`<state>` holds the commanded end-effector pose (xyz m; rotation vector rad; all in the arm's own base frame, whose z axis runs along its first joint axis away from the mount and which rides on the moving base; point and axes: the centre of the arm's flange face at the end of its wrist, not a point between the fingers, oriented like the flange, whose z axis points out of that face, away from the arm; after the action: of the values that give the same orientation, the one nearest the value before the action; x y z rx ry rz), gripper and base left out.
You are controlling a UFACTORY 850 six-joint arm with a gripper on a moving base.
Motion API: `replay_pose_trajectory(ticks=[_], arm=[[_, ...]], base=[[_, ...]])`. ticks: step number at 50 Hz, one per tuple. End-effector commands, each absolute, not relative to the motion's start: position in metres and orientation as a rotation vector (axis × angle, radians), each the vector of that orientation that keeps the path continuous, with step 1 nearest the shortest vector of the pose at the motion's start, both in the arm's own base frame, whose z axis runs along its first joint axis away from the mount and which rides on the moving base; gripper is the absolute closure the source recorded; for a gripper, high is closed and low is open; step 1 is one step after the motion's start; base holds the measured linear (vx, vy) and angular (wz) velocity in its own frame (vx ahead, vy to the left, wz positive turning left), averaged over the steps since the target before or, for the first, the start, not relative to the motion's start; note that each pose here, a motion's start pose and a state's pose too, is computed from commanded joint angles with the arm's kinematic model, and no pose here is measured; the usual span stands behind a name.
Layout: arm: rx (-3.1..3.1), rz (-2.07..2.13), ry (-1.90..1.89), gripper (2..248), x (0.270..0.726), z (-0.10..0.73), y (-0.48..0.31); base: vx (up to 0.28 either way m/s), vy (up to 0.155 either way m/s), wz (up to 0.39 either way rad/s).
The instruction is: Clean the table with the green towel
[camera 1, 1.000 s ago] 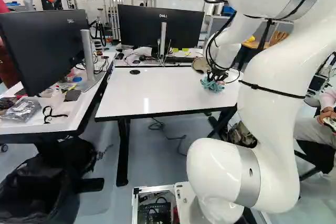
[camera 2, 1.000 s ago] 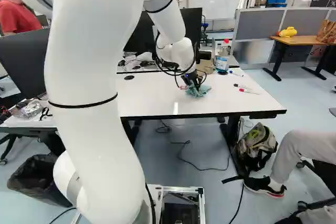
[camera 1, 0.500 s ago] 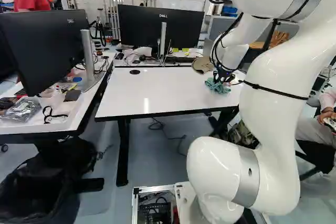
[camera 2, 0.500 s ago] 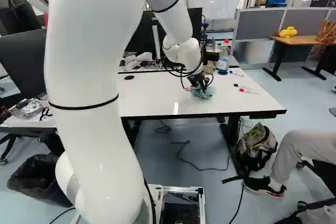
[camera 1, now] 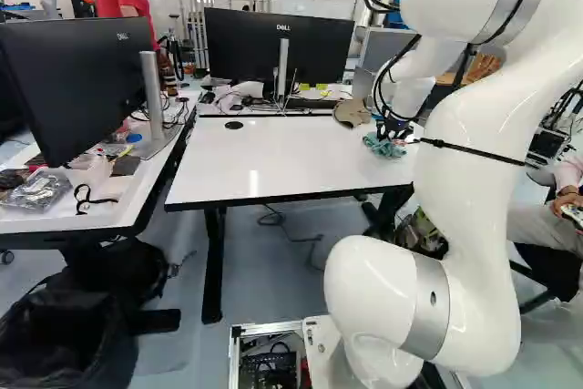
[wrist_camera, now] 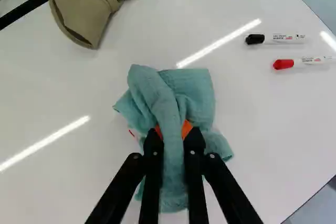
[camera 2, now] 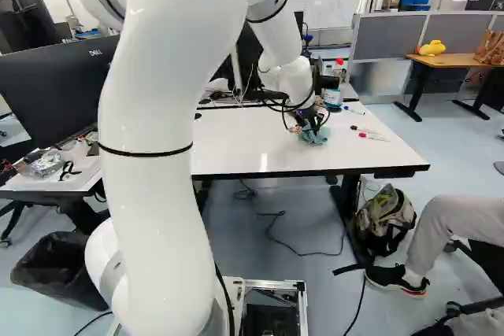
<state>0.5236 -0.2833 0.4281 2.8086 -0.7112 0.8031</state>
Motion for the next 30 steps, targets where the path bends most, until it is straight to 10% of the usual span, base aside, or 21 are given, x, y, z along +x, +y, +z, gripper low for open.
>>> replay_pose_trajectory(ticks=[30], arm=[[2.832, 0.846, -0.618, 200, 0.572, 0.426, -0.262]], base=[[0.000, 0.000, 0.000]])
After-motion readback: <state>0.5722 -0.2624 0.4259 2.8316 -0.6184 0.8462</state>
